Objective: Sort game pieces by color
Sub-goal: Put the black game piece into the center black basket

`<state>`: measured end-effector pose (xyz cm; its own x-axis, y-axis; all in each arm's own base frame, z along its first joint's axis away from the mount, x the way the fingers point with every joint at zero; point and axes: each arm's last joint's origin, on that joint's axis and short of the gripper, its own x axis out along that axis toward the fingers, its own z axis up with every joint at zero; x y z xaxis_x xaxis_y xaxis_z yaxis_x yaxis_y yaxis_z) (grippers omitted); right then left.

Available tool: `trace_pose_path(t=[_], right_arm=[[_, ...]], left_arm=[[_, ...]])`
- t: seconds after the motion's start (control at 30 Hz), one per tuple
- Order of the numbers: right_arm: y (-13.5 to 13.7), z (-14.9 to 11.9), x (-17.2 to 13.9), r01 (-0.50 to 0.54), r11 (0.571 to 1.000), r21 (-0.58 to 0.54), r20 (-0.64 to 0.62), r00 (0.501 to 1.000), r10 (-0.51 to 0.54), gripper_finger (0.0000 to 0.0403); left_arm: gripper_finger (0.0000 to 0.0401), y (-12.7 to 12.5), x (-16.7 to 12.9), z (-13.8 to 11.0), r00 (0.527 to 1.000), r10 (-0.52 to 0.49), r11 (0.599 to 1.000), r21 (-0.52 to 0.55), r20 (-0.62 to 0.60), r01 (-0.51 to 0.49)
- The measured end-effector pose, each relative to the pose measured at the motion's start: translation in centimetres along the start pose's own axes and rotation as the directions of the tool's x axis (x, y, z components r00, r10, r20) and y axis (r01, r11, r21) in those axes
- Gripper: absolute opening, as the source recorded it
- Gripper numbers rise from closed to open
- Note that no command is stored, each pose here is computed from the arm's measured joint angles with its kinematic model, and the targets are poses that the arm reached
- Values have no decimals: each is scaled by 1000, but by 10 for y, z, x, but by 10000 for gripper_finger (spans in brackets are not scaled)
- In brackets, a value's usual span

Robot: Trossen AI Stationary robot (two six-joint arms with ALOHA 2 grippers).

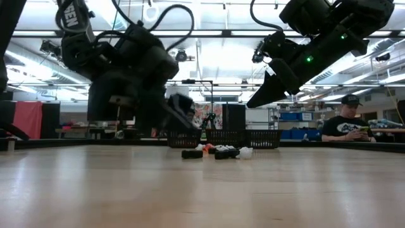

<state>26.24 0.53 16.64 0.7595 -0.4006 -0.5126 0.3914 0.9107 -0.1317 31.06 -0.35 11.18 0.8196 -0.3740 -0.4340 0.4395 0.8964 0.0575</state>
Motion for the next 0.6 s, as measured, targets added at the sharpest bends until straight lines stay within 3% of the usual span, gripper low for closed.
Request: trace_pose_path(t=[0.3,0.43,0.6], right_arm=[[0,2,0,-4,1000,19,22,1000,3,165],[1,5,0,-9,999,36,49,999,7,165],[1,6,0,-15,999,40,54,998,13,165]], left_arm=[[13,74,-26,29,970,220,975,0,102,-221],[13,110,-32,34,952,300,953,33,68,-303],[13,158,-43,45,912,407,913,-31,49,-406]])
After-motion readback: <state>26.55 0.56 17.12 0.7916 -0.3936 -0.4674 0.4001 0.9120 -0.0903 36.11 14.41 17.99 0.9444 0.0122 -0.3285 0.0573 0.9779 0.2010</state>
